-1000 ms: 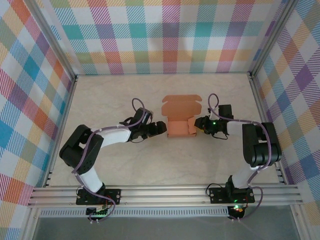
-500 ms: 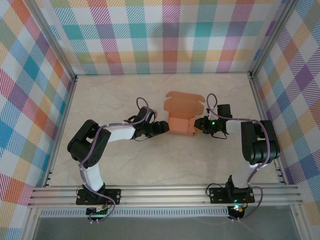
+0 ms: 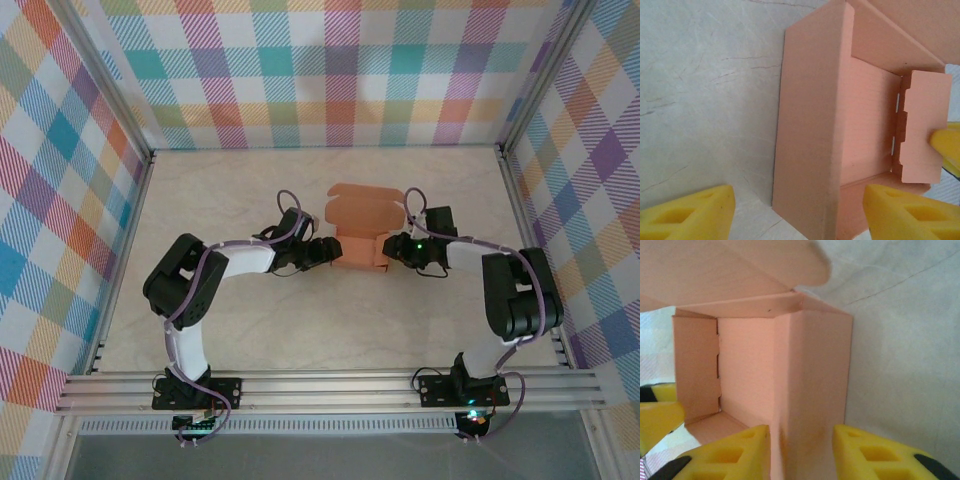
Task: Fold the paper box
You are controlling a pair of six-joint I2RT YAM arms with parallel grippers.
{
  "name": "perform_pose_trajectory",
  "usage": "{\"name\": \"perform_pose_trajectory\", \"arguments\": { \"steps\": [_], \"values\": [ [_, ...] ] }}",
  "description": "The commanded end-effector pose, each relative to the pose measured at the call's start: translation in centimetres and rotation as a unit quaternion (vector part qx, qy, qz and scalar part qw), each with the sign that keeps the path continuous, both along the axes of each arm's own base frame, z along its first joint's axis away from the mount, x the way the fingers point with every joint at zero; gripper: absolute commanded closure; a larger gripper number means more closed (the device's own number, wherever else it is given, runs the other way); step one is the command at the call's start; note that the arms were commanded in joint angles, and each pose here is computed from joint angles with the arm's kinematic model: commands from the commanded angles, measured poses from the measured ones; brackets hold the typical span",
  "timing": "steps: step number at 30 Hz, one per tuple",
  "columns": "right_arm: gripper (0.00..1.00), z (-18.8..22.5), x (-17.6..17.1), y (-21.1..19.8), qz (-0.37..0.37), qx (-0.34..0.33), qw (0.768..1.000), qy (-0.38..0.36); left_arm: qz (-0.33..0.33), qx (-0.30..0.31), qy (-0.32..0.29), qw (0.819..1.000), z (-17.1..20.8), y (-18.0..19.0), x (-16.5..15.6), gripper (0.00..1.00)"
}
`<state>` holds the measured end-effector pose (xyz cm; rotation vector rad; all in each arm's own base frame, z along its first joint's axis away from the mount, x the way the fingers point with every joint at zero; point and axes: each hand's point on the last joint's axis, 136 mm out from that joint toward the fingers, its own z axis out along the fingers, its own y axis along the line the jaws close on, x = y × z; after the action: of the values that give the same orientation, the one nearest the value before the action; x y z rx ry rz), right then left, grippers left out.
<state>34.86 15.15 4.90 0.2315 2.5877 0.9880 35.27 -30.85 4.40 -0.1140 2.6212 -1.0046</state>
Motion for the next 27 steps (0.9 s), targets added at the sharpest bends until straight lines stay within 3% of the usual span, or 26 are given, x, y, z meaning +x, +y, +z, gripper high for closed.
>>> {"name": "perform_pose_trajectory", "arguments": {
  "steps": [1,8,12,14,27],
  "values": [
    [0.58,2.4,0.0,0.2,-0.005,0.022,0.999,-0.031,-0.006,-0.006,0.007,1.000,-0.7,-0.6,0.1,0.37],
    [0.58,2.8,-0.5,-1.3,-0.041,0.066,0.997,-0.031,-0.008,-0.015,-0.004,1.000,-0.4,-0.8,0.3,0.45],
    [0.61,1.9,-0.9,-1.3,-0.041,0.097,0.994,-0.012,-0.009,-0.014,0.000,1.000,-0.7,-0.9,0.4,0.48],
    [0.63,1.6,-0.9,-1.0,-0.035,0.110,0.993,-0.007,-0.010,-0.017,0.003,1.000,-0.8,-1.0,0.5,0.53],
    [0.70,0.2,-0.4,-0.3,-0.026,0.131,0.991,0.011,-0.011,-0.012,0.009,1.000,-1.2,-1.0,0.3,0.55]
  ]
}}
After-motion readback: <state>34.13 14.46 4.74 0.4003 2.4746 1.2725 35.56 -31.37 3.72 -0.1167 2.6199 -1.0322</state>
